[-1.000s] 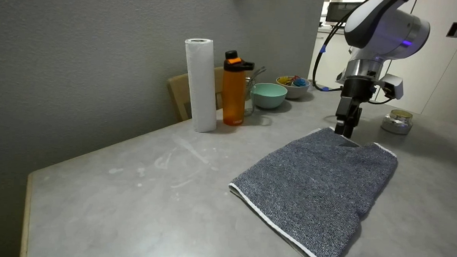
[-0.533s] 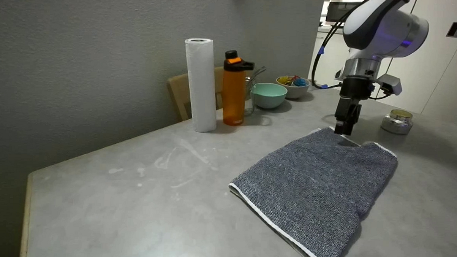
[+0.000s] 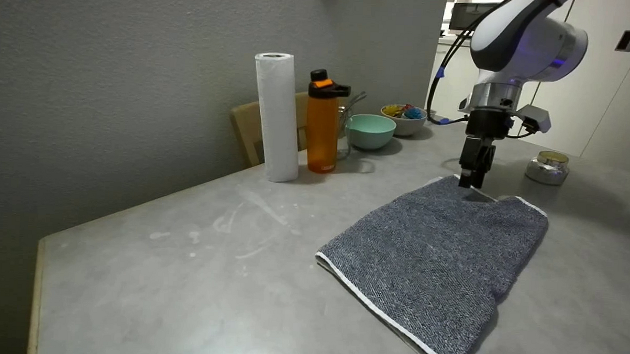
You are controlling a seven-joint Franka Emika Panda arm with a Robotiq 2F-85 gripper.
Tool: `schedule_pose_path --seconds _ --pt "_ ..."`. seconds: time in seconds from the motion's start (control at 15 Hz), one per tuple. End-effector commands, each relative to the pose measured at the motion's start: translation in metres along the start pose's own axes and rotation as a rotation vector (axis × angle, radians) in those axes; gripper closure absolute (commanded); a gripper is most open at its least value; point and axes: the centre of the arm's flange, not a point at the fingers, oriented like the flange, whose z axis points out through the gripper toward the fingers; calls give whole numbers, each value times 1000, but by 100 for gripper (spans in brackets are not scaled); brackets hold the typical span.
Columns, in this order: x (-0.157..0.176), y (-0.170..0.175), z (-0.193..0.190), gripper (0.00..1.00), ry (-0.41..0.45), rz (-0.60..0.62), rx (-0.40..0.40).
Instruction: Fold the towel once
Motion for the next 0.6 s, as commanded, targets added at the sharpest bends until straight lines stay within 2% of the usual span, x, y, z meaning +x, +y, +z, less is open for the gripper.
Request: schedule_pose_path --seconds 0.0,0.33,0.53 --pt "-4 3 10 0 18 7 11" --pt "-2 5 18 0 13 5 26" --pt "1 3 27 0 16 -2 78"
